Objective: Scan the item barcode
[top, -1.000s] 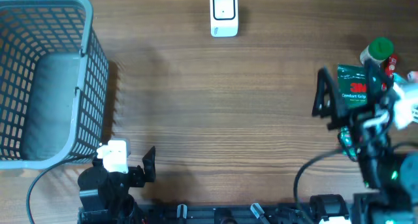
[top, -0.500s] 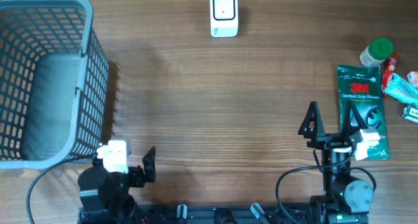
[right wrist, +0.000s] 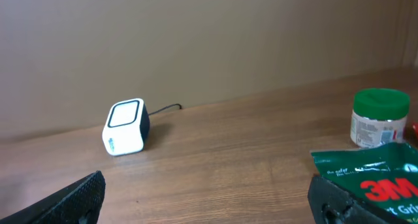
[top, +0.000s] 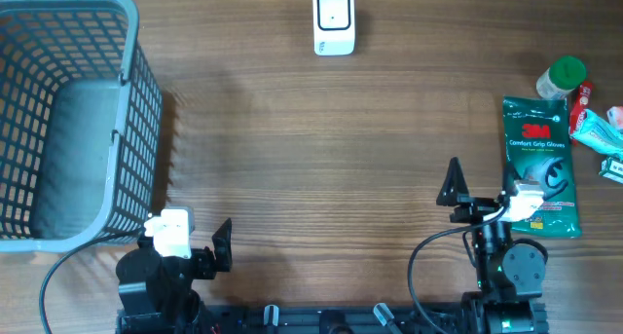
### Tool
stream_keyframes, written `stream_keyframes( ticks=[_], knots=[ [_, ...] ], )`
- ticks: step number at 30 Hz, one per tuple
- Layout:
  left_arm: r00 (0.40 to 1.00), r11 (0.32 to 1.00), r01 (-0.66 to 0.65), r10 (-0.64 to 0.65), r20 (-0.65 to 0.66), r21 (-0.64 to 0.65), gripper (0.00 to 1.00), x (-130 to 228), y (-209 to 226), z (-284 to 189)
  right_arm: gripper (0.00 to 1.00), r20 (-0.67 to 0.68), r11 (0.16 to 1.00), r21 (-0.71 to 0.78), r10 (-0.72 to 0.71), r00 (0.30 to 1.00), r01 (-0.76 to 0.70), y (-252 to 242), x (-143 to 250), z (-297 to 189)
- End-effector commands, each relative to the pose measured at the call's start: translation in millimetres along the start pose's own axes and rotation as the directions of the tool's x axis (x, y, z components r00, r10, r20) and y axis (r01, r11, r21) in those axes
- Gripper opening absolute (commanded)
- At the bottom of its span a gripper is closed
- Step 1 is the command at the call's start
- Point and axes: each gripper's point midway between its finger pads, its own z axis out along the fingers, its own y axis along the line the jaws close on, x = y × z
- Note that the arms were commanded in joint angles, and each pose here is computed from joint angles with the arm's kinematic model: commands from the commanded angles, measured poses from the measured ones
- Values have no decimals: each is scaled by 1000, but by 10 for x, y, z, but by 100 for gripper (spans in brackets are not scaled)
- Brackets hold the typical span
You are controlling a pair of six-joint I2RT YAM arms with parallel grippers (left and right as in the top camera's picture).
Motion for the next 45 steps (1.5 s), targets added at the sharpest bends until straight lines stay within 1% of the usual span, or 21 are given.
stream_keyframes(
  ticks=[1,37,39,40,41,42,43,45],
  knots=[
    [1000,1000,6,-6,2,5,100,5,-8,6,100,3,998,-41,-42,999,42,75,-3,-8],
    [1000,1000,-7,7,11,4,100,-18,-6,6,100,4,998,-39,-48,999,48,72,-5,-7],
    [984,995,-55,41,173,78,100,-411,-152,-29,100,3,998,-39,-48,999,48,72,-4,-7],
    [971,993,-79,56,234,89,100,-547,-188,-49,100,4,998,-39,-48,999,48,72,-5,-7],
    [950,990,-107,74,302,94,100,-695,-218,-59,100,4,998,-39,-49,999,49,72,-5,-7],
    [918,982,-162,115,379,94,100,-832,-261,-46,100,4,998,-39,-48,999,48,72,-5,-7],
    [885,972,-217,159,438,86,100,-911,-299,-10,100,4,998,-39,-48,999,48,72,-5,-7],
    [848,967,-241,172,501,76,100,-952,-299,87,100,3,998,-39,-48,999,48,72,-4,-7]
  ],
)
